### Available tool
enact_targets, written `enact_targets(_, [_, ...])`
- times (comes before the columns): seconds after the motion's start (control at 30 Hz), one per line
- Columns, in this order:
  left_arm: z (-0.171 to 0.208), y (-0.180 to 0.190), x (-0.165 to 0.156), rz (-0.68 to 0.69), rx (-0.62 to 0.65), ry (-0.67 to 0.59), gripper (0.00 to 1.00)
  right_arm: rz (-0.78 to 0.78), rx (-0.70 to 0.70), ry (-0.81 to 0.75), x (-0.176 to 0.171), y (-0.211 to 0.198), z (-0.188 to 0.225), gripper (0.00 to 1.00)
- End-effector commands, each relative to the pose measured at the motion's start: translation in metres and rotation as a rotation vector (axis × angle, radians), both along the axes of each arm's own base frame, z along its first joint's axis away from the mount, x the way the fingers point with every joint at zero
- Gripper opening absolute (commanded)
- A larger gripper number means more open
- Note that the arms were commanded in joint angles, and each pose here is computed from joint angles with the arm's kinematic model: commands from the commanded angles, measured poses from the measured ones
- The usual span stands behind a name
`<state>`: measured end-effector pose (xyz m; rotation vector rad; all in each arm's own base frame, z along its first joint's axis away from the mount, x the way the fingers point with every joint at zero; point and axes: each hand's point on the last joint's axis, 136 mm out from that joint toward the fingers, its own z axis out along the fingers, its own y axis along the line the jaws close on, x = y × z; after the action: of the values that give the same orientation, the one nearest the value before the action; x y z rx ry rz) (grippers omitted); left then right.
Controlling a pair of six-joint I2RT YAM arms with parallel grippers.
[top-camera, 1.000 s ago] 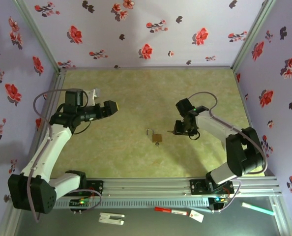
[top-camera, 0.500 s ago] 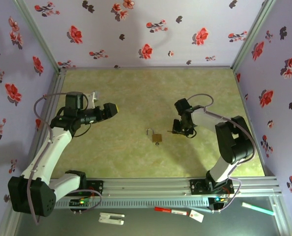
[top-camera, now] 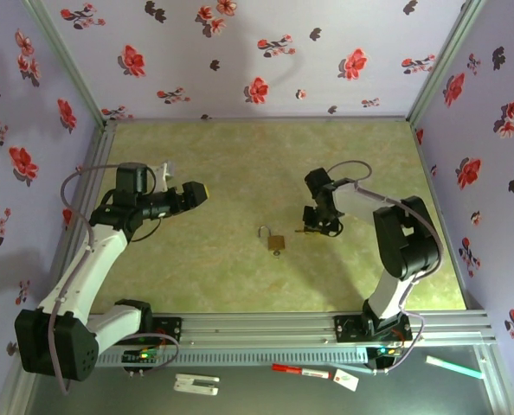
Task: Unlock with the key
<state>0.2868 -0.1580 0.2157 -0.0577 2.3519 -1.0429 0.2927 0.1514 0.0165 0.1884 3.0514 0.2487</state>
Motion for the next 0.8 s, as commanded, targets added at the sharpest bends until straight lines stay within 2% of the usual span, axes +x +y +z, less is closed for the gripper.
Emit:
enact_targets(0.0, [0.004,-0.001,-0.001,-0.001,-0.030,-0.016,0.96,0.025,0.015,-0.030,0.021,0.009,-0.004,0.18])
enact_targets(0.27, [-0.004,-0.008,-0.002,-0.002,-0.054,0.001,0.96,0.044,0.027,0.018,0.009,0.010,-0.006,0.00])
enact_targets(0.53, [0.001,-0.044,0.004,-0.039,-0.151,0.001,0.95,0.018,0.069,-0.025,-0.005,0.011,0.023,0.00])
enact_targets(0.77, [0.027,-0.101,0.005,-0.051,-0.398,0.021,0.90,-0.037,0.237,-0.213,0.003,0.029,0.090,0.00])
